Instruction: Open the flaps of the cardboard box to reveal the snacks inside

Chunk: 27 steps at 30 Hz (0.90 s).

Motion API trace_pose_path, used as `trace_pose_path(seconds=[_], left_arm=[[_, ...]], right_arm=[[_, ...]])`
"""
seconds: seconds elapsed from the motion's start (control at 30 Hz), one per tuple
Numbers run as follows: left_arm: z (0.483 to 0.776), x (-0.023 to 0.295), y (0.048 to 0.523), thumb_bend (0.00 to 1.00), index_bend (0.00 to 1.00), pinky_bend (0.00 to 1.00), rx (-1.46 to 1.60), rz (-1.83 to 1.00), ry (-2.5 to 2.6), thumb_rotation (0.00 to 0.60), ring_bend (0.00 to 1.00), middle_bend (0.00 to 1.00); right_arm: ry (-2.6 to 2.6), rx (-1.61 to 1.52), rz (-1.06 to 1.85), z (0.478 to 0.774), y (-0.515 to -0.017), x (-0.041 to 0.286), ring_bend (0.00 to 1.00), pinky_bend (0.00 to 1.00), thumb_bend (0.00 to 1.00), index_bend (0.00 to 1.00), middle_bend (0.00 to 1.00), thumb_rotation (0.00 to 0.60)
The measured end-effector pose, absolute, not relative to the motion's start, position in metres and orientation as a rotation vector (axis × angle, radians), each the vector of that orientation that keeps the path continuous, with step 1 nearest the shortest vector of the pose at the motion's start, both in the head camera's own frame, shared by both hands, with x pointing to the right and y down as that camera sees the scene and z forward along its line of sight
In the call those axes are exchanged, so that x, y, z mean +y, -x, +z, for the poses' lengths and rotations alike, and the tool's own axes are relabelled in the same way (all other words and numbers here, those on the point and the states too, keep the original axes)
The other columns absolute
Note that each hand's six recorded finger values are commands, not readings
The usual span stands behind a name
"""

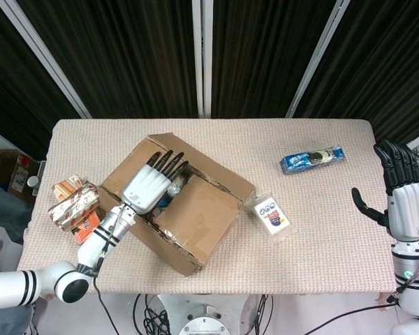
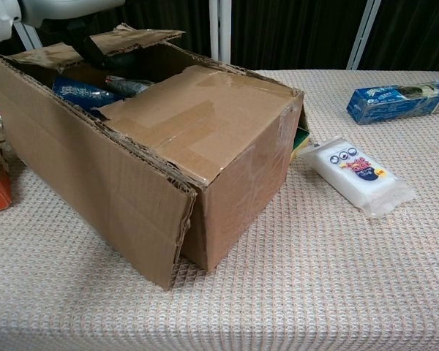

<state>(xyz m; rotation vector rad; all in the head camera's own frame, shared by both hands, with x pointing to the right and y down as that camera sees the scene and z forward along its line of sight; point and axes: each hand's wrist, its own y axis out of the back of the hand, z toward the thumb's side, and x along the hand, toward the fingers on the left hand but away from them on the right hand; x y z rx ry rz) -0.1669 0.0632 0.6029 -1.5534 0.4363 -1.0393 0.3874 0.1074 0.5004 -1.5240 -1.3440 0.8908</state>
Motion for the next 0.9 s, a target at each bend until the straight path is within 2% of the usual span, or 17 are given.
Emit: trace_pose_path(seconds=[0.47,0.9], left_arm=[[0.568,0.025,0.199,0.43,0.0,0.16,0.586,-1.092,1.404,0.6,0.04,0.0],[0.574,-0.023,0.271,0.43,0.0,0.16,0.673,-1.253,1.175,0.6,0.04,0.0]], right_arm=[[1.529,-1.341,0.887,0.501,-0.384,0.107,0.0,0.0,0.25,0.0,0.0,0.6],[1.521,-1.331,0.88,0.498,-0.381,0.11,0.0,0.0,0.25,0.0,0.0,0.6]])
